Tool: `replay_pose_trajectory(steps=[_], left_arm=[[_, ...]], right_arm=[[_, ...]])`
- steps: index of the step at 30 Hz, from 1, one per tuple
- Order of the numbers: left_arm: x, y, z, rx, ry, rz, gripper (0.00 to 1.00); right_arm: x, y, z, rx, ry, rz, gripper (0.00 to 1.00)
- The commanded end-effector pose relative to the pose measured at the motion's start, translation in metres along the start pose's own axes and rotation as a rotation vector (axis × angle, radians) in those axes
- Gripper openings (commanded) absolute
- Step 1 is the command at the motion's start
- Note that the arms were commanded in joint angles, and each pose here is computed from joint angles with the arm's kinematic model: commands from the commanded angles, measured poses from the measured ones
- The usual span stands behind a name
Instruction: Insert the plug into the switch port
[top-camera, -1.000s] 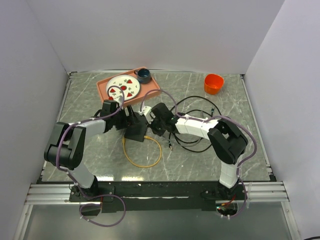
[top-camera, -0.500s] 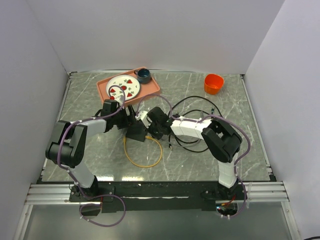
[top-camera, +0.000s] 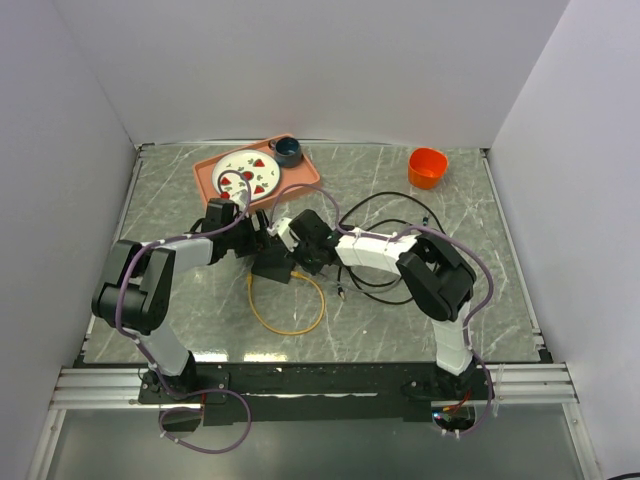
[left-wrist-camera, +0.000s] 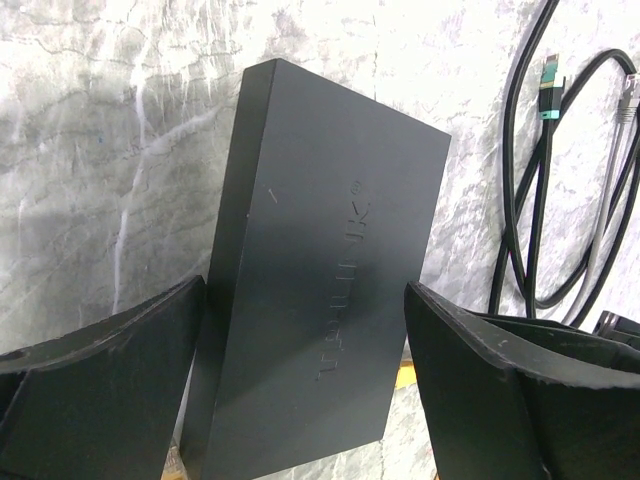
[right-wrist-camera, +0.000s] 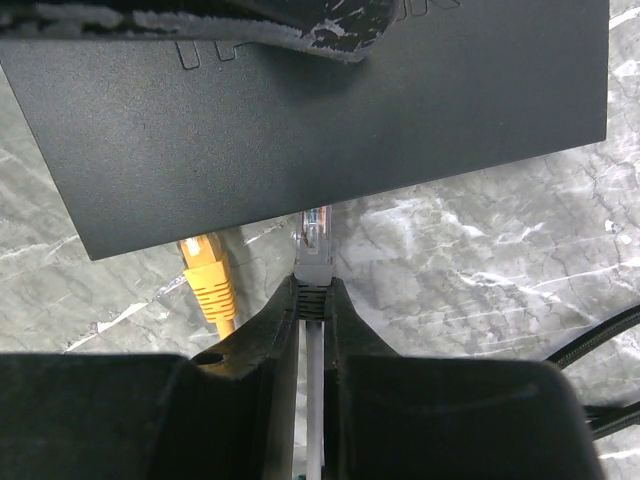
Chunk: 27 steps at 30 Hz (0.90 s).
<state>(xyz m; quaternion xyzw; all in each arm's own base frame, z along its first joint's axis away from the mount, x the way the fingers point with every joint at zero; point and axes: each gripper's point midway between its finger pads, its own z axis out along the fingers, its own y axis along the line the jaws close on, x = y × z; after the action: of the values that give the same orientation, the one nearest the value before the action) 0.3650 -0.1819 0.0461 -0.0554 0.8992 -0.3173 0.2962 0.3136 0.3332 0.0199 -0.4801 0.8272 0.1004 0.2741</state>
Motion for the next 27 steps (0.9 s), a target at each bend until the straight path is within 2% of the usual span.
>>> replay_pose_trajectory(steps=[1, 27], left_arm=[[0.001, -0.011, 0.005, 0.05, 0.01, 0.019, 0.86], [0.009, -0.01, 0.01, 0.031, 0.036, 0.033, 0.86]], right_arm=[[-0.016, -0.007, 0.003, 0.036, -0.029, -0.001, 0.0], [-0.031, -0.011, -0.015, 0.058, -0.094, -0.006, 0.0]])
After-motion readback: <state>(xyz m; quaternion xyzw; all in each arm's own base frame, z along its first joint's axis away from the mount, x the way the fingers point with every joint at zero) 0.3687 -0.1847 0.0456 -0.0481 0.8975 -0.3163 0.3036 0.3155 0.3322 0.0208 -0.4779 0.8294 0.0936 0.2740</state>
